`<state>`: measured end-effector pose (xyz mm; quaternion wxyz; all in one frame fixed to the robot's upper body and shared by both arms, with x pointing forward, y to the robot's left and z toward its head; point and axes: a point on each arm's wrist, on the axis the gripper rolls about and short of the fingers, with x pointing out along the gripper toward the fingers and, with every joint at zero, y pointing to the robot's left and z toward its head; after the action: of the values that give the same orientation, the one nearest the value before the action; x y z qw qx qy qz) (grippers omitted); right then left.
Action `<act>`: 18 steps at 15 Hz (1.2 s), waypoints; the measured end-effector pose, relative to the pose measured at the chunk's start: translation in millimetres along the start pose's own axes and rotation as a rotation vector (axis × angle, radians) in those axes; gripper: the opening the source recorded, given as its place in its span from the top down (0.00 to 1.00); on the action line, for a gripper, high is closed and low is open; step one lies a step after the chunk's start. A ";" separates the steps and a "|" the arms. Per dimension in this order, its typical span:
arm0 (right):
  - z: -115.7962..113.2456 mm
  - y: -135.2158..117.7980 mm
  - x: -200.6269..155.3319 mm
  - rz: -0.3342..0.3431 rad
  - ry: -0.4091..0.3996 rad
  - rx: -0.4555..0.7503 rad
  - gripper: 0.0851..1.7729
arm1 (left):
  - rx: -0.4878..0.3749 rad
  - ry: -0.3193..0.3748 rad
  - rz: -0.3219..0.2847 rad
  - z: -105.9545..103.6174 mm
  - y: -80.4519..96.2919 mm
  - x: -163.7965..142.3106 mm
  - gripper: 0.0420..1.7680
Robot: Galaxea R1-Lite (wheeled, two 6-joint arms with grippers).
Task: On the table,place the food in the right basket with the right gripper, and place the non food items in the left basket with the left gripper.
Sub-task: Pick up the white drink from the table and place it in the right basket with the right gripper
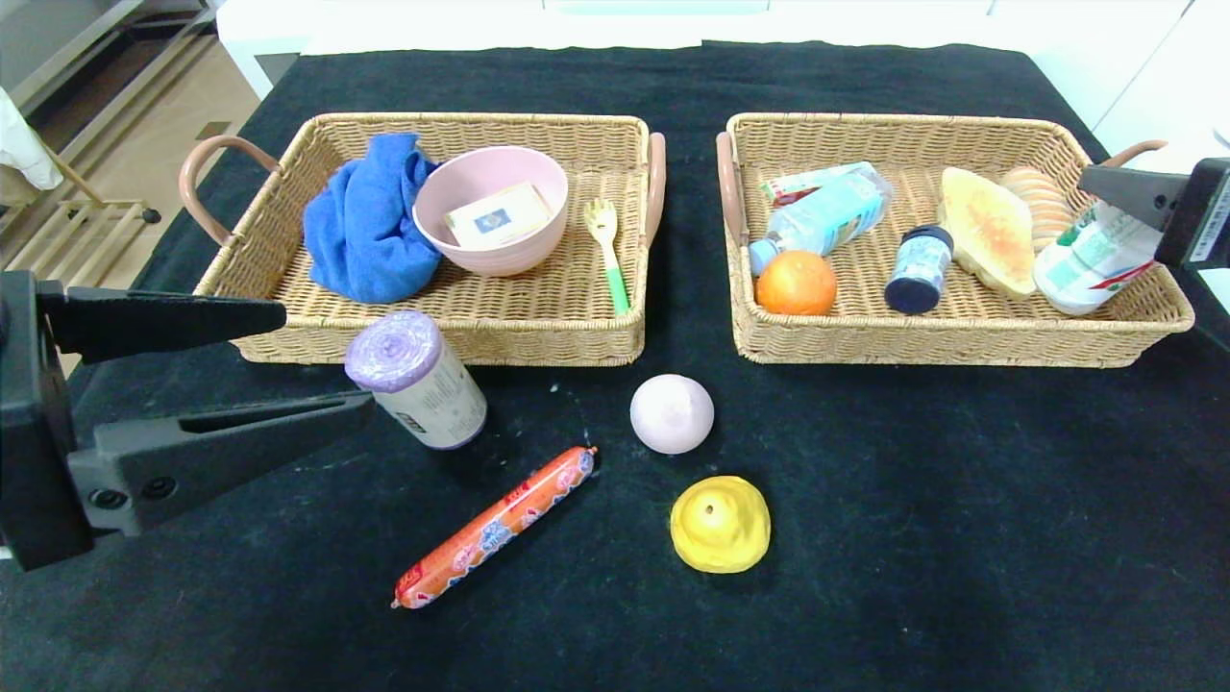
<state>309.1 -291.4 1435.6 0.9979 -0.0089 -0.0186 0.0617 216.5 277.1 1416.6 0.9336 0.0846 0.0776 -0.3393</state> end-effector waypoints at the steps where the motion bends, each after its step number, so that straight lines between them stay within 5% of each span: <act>1: 4.0 0.4 4.7 0.001 -0.003 0.000 0.51 | 0.000 0.000 0.000 0.0 0.0 0.0 0.03; 18: 18.6 4.2 118.5 -0.025 -0.060 0.011 0.52 | 0.002 0.003 -0.016 -1.3 -2.6 0.5 0.03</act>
<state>425.5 -272.4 1458.4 0.9976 -0.0011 -0.0484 0.0497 215.0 275.2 1414.9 0.9306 0.0855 0.0794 -0.3468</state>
